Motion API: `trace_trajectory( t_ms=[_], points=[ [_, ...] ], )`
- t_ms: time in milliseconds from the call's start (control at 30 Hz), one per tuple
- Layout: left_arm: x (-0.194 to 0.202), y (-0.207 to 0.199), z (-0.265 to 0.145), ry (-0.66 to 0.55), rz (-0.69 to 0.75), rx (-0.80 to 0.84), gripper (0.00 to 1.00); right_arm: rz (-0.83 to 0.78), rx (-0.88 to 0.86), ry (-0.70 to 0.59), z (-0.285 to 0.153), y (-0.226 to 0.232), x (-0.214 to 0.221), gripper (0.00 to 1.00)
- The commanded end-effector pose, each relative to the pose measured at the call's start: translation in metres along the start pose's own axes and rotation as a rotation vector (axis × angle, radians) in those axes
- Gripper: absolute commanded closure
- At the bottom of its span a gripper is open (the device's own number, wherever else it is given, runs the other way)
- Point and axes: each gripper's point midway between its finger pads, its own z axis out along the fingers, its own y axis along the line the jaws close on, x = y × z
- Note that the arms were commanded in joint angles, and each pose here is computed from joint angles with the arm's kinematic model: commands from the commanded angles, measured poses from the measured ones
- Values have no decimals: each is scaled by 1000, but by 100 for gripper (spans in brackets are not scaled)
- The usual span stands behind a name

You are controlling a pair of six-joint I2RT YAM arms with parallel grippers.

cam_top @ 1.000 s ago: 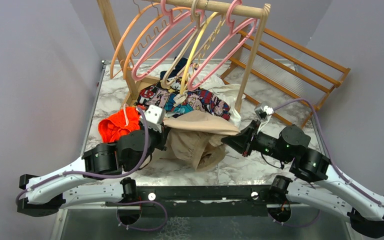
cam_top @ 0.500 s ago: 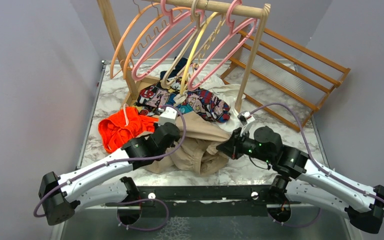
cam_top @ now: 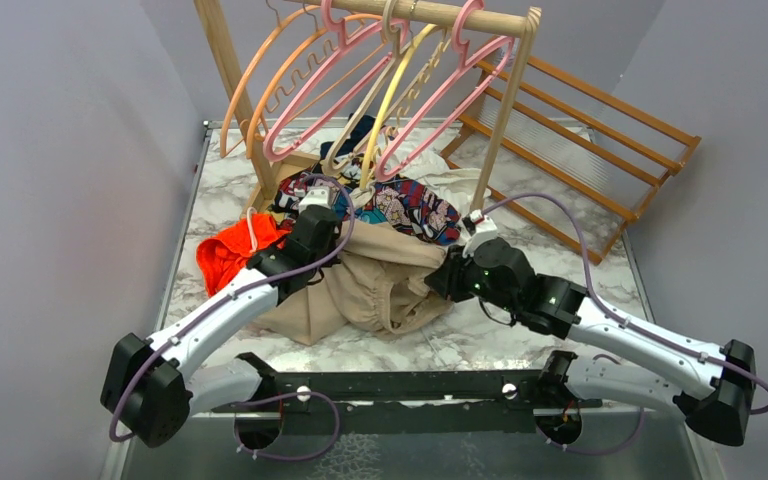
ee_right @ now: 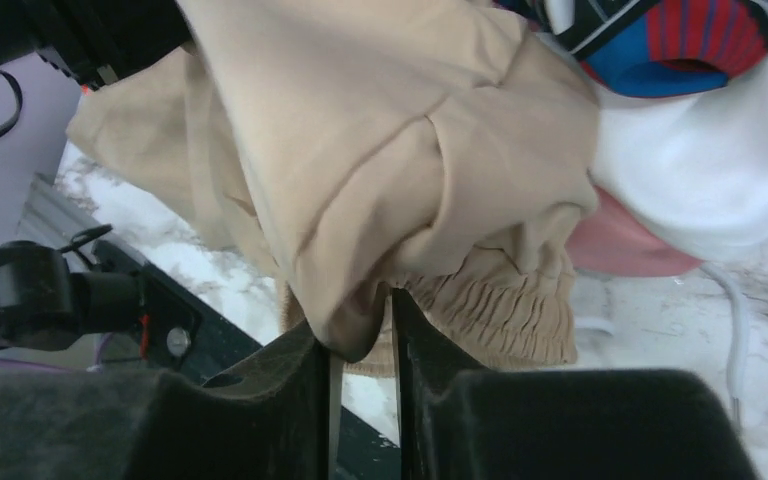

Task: Place the shorts on the hanger
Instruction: Adjust the shorts at the center of the board.

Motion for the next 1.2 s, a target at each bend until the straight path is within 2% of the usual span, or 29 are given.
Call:
trace_trajectory(
  t_ms=[0, 67, 100, 200, 367, 533, 733, 833, 1067, 1167],
  points=[
    [-20, -4, 10, -4, -39, 12, 100, -37, 88, -33, -10, -19, -8, 63],
    [-21, -7, 15, 10, -27, 20, 100, -75, 80, -14, -16, -21, -4, 45],
    [-22, -8, 17, 14, -20, 24, 100, -91, 71, -5, -20, -21, -2, 40],
    [-23, -12, 21, 21, -1, 33, 100, -154, 2, 11, -34, -14, -1, 32],
    [-24, -15, 31, 42, 38, 34, 100, -323, -116, 71, -46, 1, 4, 30],
    [-27, -19, 38, 56, 60, 35, 100, -406, -135, 111, -39, 6, 7, 30],
    [-33, -19, 44, 64, 90, 27, 100, -485, -263, 147, -35, 30, 14, 30],
    [-36, -21, 42, 61, 96, 39, 100, -509, -239, 164, -27, 34, 27, 29],
    [-38, -29, 35, 66, 112, 89, 100, -504, -78, 76, -7, 31, 26, 27],
    [-38, -29, 34, 68, 122, 99, 100, -512, -71, 57, 2, 37, 27, 24]
  ],
)
